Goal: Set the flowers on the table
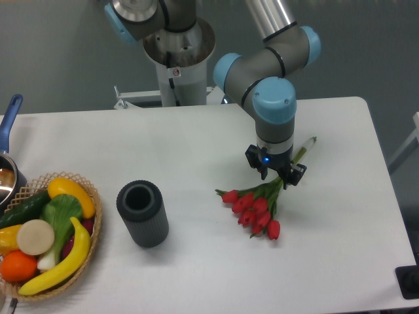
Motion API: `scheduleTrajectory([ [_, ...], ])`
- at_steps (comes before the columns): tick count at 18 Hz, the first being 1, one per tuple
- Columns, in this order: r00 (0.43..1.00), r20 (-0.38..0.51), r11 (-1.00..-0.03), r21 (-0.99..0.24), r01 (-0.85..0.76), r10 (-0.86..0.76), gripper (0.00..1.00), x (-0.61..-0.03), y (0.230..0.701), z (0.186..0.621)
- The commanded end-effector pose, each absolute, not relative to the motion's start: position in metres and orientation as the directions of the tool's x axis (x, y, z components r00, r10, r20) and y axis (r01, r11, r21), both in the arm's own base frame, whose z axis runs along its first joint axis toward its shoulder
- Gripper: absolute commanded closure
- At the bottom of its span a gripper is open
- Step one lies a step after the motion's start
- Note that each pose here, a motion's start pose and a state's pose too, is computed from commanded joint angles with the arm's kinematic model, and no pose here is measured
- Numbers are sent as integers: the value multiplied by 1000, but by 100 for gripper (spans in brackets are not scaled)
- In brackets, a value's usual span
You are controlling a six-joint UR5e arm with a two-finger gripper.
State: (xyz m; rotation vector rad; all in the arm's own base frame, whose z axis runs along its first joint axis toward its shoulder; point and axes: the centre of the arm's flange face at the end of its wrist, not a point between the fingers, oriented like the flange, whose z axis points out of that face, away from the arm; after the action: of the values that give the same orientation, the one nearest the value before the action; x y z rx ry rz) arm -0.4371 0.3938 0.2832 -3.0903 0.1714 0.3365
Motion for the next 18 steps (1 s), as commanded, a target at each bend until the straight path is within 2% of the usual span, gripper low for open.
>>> scheduleTrajectory([
  [3, 965, -252, -990, -96, -104, -77, 0, -444, 388, 318],
  [7, 958, -285, -978, -186, -95, -39, 0, -459, 346, 365],
  [14, 944, -228, -945, -173, -278, -236, 0, -478, 271, 411],
  [18, 898, -217, -901, -128, -415, -383, 0, -483, 228, 435],
])
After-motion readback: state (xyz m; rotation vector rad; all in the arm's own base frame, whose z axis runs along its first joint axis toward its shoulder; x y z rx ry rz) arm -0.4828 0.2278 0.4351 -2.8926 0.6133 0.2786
